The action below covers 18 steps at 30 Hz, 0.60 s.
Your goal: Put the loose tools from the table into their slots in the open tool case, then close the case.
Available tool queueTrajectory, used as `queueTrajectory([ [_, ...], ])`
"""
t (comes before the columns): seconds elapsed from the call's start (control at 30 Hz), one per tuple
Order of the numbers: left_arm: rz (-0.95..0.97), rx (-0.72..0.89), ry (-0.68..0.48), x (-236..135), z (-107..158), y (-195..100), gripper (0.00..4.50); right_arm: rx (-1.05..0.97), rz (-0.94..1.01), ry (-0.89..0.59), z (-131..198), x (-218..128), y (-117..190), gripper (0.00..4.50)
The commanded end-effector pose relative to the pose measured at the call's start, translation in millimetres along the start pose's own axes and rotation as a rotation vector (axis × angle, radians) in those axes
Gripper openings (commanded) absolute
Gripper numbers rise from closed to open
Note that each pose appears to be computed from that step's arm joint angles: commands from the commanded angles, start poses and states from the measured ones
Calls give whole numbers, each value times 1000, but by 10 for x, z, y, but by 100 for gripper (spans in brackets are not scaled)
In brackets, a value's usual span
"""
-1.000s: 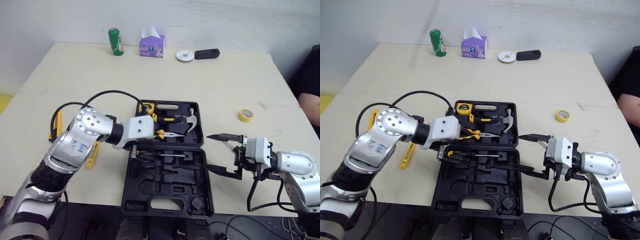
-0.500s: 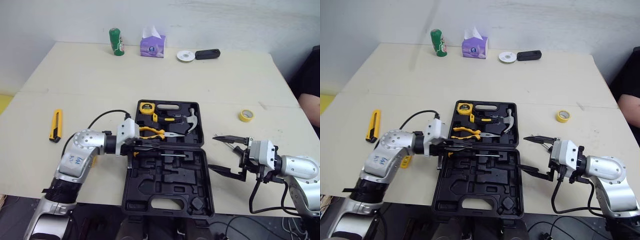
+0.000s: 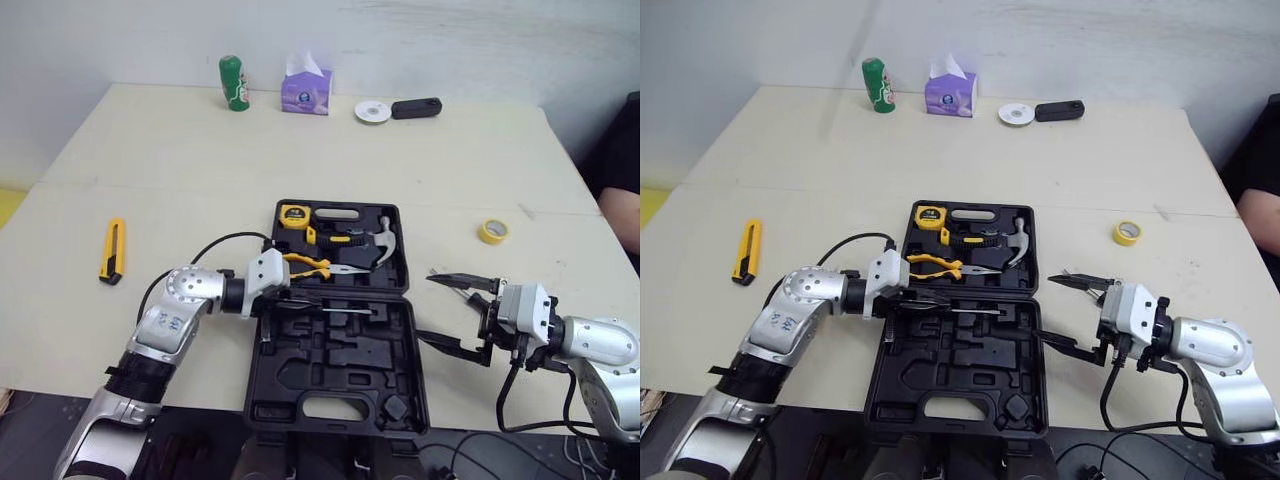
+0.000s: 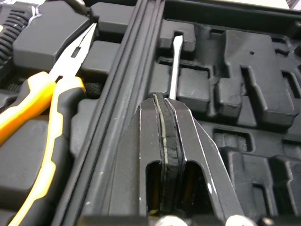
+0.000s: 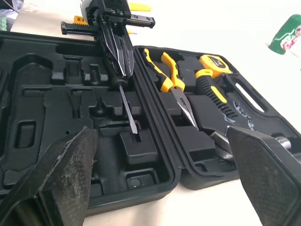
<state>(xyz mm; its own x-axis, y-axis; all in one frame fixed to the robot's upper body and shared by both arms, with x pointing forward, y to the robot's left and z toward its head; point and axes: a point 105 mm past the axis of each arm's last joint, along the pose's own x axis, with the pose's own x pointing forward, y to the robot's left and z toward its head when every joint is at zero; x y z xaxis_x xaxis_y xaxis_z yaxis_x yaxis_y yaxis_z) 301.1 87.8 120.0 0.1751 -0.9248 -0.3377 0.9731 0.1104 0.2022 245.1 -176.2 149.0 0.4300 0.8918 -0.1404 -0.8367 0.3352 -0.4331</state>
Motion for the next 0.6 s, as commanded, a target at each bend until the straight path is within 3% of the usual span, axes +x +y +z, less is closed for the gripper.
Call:
queueTrajectory([
  [0.03, -40, 61, 47, 48, -32, -48, 8, -56, -22, -18, 137, -59, -41, 450],
  [0.23, -69, 74, 121, 82, -125, -111, 8, -53, -23, -19, 133, -34, -41, 450],
  [0.6, -28, -111, 309, 54, -528, -207, 8, -58, -19, -26, 141, -9, -58, 450],
])
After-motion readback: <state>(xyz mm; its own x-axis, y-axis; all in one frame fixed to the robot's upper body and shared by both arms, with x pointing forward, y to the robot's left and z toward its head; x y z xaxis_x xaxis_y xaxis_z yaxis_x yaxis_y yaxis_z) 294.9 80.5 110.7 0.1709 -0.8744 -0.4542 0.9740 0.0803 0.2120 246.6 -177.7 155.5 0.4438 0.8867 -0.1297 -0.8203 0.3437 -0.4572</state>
